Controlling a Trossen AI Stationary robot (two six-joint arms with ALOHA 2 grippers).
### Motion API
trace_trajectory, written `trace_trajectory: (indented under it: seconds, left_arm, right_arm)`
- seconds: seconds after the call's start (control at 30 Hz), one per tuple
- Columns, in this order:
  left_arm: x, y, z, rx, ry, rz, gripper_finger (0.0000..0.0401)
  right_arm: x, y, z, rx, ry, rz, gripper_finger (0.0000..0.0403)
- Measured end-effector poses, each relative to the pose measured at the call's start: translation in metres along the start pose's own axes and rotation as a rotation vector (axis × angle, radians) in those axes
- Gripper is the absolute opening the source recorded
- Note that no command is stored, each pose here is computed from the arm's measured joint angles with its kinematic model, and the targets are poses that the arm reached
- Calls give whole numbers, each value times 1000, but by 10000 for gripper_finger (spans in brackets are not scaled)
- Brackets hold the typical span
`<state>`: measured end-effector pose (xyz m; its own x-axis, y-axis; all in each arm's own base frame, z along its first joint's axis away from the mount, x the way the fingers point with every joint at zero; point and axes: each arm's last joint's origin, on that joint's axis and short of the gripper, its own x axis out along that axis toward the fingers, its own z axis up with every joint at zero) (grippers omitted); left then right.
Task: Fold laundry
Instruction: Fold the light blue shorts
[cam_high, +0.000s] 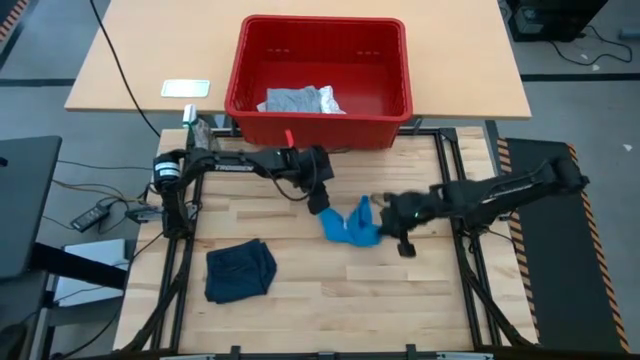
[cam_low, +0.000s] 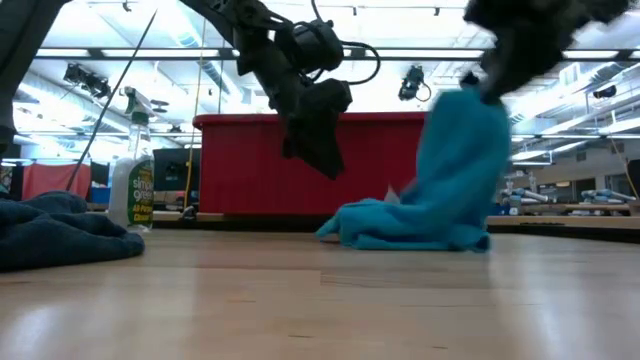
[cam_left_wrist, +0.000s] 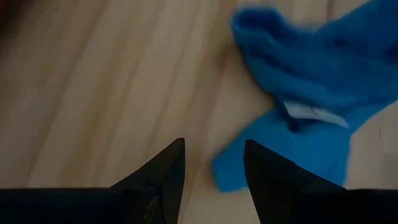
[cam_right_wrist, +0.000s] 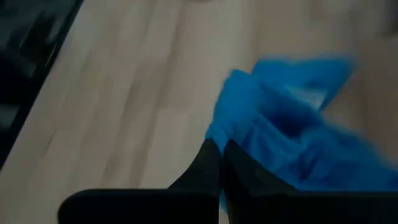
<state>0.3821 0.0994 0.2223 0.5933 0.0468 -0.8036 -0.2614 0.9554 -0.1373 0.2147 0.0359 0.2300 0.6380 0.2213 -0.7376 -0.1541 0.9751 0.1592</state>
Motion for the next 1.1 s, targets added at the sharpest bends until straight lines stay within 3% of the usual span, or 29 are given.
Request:
trace_trajectory:
  seconds: [0.17, 0.3, 0.47, 0.53, 0.67, 0.77, 0.87, 0.97, 1.1]
  left_arm:
    - [-4, 0, 4, 1, -28, -50, 163]
    - [2, -16, 2, 54, -21, -166, 163]
    - [25, -40, 5, 244, -120, -205, 163]
    - [36, -43, 9, 258, -182, -197, 163]
    - [59, -37, 11, 116, -236, -199, 163]
    - [66, -29, 8, -6, -202, -198, 163]
    - [67, -25, 2, -49, -132, -202, 163]
    - [61, -25, -2, -37, -69, -229, 163]
    - [48, -28, -2, -14, -39, -231, 163]
  right_arm:
    - [27, 4, -32, 129, 150, 9, 27]
    - [36, 5, -40, 306, 112, -11, 55]
    - [39, 11, -41, 457, 62, -32, 81]
    - [39, 11, -42, 560, 52, -78, 89]
    - [37, 11, -42, 749, -7, -153, 101]
    - [33, 9, -46, 936, -26, -237, 104]
    - [27, 8, -50, 1073, -46, -290, 105]
    - [23, 8, -50, 1095, -51, -287, 105]
    - [24, 7, -52, 1018, -26, -310, 105]
